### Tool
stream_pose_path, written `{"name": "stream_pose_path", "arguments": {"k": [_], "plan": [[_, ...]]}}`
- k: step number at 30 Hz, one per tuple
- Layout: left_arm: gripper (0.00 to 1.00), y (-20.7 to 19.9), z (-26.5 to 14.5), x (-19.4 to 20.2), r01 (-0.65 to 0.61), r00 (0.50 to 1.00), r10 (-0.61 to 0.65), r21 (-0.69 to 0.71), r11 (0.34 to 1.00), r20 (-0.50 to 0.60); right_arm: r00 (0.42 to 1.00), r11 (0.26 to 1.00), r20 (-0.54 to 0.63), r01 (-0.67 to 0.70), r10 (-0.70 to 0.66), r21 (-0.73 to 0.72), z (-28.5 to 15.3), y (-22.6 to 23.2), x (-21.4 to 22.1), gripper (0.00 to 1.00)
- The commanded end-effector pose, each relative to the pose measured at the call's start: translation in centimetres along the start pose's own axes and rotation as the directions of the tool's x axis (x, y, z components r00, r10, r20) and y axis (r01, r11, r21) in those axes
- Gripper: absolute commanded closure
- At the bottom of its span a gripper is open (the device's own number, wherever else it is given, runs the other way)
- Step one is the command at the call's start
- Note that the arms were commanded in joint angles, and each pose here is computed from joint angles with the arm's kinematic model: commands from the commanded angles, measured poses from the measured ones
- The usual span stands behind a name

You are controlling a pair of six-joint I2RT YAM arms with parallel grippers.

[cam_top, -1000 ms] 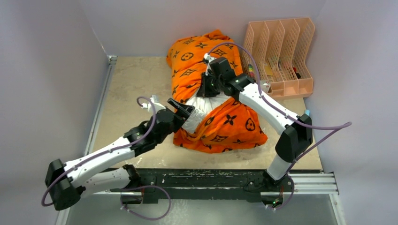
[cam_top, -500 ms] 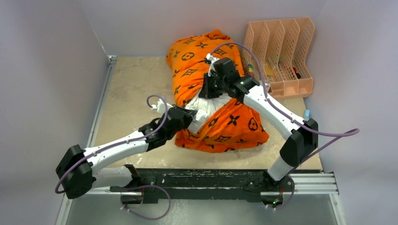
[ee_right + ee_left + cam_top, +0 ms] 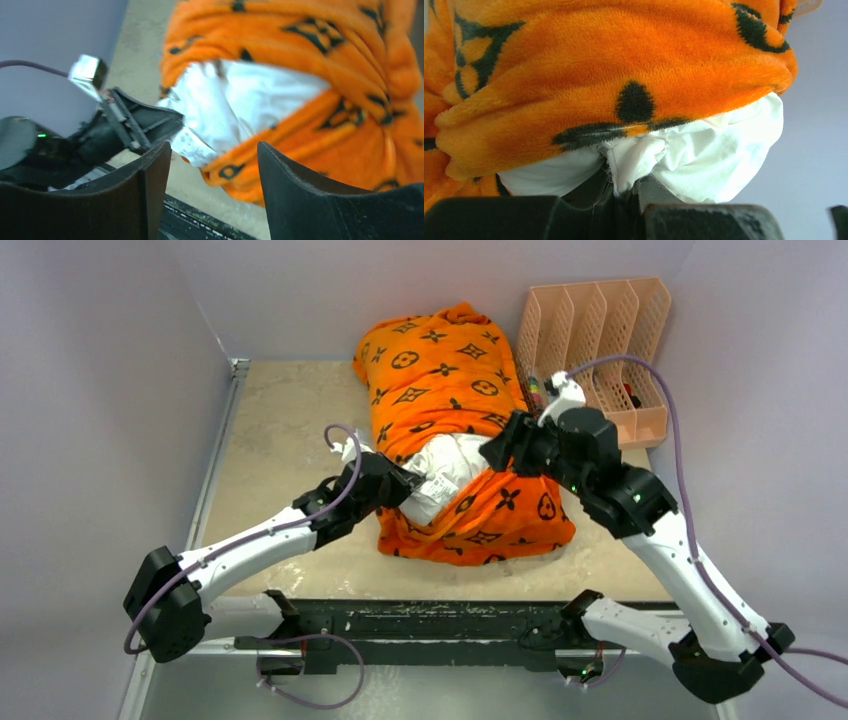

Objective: Remove the pillowcase from the pillow
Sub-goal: Remove the pillow from the pillowcase.

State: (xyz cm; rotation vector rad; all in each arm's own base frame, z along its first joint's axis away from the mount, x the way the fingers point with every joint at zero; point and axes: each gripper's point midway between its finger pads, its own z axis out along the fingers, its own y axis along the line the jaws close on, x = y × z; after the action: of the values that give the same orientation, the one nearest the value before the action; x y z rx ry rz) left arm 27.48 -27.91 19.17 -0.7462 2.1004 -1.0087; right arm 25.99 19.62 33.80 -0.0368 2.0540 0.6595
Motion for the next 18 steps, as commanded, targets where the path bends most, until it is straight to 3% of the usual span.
{"name": "stream_pose_path", "arguments": {"k": [1,4,9,12,16,18], "plan": [[1.0,-4.0,0.3,-0.6,-0.025,1.0,0.025,0.125,0.992,-0.004,0.975,0.947,-0.096,-0.166,0.199,0.276,0.8,-6.1,6.8,0.34],[1.0,-4.3,0.4,-0.3,-0.015,1.0,0.017,0.156,0.988,-0.016,0.97,0.933,-0.052,-0.214,0.239,0.289,1.9,-7.2,8.1,0.32],[1.0,-4.6,0.3,-0.2,-0.027,0.999,0.031,0.159,0.987,-0.023,0.973,0.934,-0.123,-0.145,0.194,0.326,4.5,-7.7,9.3,0.31],[1.0,-3.5,0.4,-0.3,-0.063,0.998,0.065,0.098,0.993,-0.02,0.978,0.95,-0.128,-0.124,0.166,0.286,5.4,-6.5,8.2,0.38],[1.0,-3.7,0.5,-0.2,-0.061,0.998,0.064,0.11,0.992,-0.026,0.982,0.958,-0.107,-0.125,0.157,0.259,5.2,-6.3,7.9,0.77],[1.0,-4.1,0.2,-0.6,-0.058,0.998,0.06,0.12,0.991,-0.011,0.981,0.944,-0.126,-0.104,0.15,0.313,4.8,-7.5,8.7,0.97]]}}
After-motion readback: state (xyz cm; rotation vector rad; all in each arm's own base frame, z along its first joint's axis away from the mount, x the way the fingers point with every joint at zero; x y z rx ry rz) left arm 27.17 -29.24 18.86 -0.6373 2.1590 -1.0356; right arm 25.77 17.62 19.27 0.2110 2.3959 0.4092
